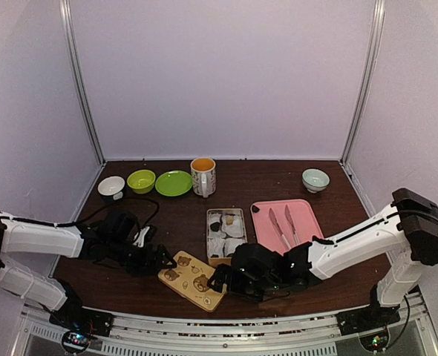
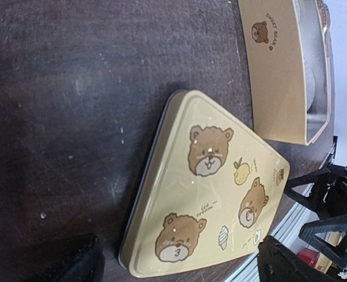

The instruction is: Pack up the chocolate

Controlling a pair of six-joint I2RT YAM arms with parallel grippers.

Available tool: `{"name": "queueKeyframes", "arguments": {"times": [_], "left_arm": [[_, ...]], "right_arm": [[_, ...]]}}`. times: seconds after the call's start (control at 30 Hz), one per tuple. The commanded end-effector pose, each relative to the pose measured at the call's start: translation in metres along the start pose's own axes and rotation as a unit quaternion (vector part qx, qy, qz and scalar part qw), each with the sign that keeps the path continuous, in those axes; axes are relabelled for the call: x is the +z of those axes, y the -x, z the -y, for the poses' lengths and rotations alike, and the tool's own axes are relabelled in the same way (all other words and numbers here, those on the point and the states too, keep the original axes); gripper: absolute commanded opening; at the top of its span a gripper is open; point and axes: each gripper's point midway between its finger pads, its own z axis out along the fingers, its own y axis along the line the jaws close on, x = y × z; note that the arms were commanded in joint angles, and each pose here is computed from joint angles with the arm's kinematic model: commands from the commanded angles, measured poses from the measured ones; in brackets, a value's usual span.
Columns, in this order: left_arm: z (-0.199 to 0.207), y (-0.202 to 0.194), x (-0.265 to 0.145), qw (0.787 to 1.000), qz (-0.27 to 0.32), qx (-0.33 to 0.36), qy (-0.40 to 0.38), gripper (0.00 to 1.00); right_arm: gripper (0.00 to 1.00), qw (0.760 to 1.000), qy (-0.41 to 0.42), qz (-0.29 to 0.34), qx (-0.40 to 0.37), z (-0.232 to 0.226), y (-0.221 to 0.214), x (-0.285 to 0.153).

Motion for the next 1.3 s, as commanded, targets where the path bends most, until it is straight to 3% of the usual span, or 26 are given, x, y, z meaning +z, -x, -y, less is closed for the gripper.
{"name": "queueKeyframes", "arguments": {"times": [0.0,0.27,0.5,0.73,1.27], "left_arm": [[-0.043,-0.018,0.009,0.994,-0.051,0.009,0.098,0.94],[-0.036,-0.023,0.029,0.992,-0.098,0.035,0.066,0.90],[-0.019,-0.029,0.032,0.995,-0.094,0.015,0.000,0.85],[0.010,-0.029,0.019,0.994,-0.090,0.019,-0.065,0.72],[0.070,-0.016,-0.016,0.989,-0.053,0.037,-0.135,0.72]], "right_arm": [[0.98,0.999,-0.014,-0.007,0.043,0.005,-0.004,0.010],[0.95,0.998,0.002,-0.010,0.065,0.000,-0.006,0.027],[0.93,0.994,0.062,0.020,0.088,-0.005,0.008,0.019],[0.90,0.989,0.114,0.036,0.086,-0.018,0.015,0.007],[0.88,0.988,0.122,0.061,0.075,-0.019,0.026,-0.008]]}}
